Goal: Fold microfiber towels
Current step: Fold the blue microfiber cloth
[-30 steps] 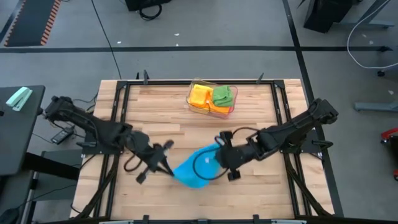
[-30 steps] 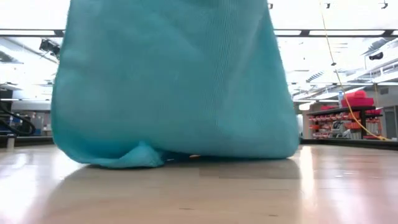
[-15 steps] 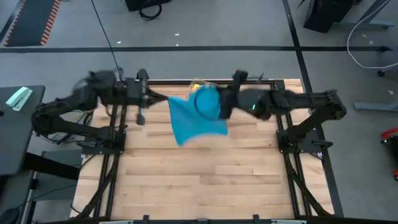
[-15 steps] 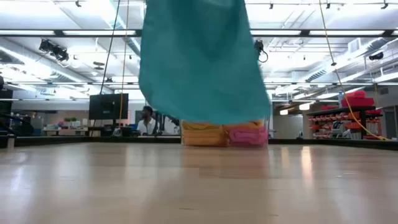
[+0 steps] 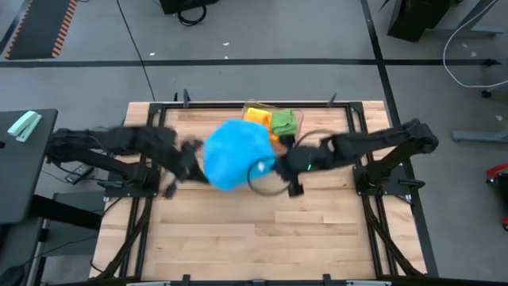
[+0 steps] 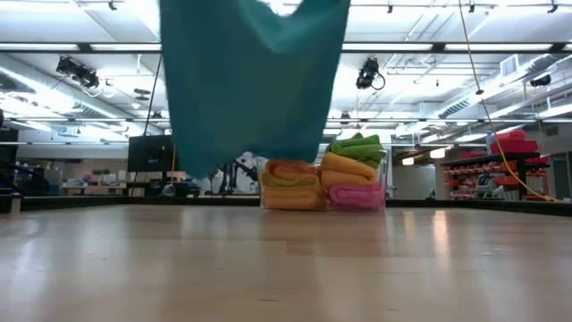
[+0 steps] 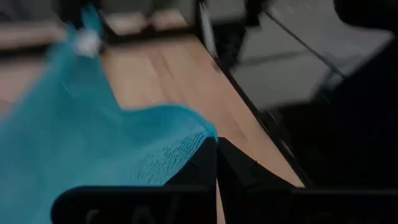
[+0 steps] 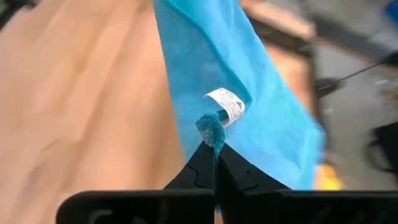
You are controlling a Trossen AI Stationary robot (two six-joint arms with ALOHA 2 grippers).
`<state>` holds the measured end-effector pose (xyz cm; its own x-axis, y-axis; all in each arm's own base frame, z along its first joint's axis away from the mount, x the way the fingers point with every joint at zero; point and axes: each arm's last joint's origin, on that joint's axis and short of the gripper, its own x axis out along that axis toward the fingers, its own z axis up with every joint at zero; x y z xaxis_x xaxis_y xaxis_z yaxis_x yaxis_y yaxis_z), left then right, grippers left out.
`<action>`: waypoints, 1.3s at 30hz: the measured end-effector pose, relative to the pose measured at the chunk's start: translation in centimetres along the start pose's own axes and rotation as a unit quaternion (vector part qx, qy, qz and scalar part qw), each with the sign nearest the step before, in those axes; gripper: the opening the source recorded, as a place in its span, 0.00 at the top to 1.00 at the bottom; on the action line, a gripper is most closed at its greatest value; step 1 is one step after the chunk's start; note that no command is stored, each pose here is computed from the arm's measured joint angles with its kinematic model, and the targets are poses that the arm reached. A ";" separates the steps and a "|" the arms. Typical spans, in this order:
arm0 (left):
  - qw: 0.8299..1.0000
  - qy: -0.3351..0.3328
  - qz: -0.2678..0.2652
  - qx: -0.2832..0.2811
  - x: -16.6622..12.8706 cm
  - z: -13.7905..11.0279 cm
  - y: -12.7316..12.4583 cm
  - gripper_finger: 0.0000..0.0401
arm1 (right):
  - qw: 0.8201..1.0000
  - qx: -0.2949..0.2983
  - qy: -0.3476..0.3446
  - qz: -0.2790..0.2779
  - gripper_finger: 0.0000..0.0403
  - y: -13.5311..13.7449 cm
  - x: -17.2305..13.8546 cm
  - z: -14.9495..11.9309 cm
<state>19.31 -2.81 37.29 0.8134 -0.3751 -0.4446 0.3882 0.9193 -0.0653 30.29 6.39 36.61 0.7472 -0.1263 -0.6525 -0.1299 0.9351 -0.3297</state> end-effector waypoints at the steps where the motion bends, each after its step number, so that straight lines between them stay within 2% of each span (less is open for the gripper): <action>1: 1.000 0.011 -0.014 -0.009 1.3 -1.2 -0.4 0.97 | 1.000 0.001 0.011 0.012 0.99 0.9 0.8 -0.5; 6: 0.997 -0.010 -0.065 -0.041 5.6 -5.6 -2.1 0.98 | 0.997 0.020 0.064 0.044 0.99 4.9 4.0 -2.5; 12: 0.992 -0.026 -0.084 -0.086 7.3 -8.4 -3.6 0.97 | 0.987 0.056 0.108 0.108 0.99 8.4 5.8 -4.2; 19: 0.988 -0.006 -0.121 -0.098 10.0 -10.0 -6.4 0.98 | 0.977 0.085 0.121 0.154 0.99 10.6 5.4 -4.7; 23: 0.986 0.013 -0.142 -0.090 12.3 -11.0 -8.0 0.98 | 0.972 0.084 0.104 0.195 0.99 11.7 5.0 -4.3; 26: 0.984 0.025 -0.154 -0.083 13.9 -11.8 -8.9 0.96 | 0.971 0.079 0.100 0.204 0.99 12.3 5.0 -4.2; 30: 0.982 0.050 -0.156 -0.094 15.6 -13.1 -9.5 0.95 | 0.968 0.075 0.111 0.212 0.99 13.4 6.3 -4.5; 36: 0.978 0.073 -0.165 -0.105 16.5 -14.1 -10.5 0.99 | 0.944 0.076 0.164 0.276 0.99 15.8 9.7 -5.8; 39: 0.977 0.070 -0.171 -0.107 16.4 -14.0 -10.7 0.97 | 0.938 0.074 0.181 0.285 0.99 16.4 10.8 -6.4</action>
<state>22.41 -17.16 18.20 0.5799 -0.6579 -0.4805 0.5145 0.7530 -0.4102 32.06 18.26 19.82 0.3101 0.3285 -0.8921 -0.3295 0.9174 0.2233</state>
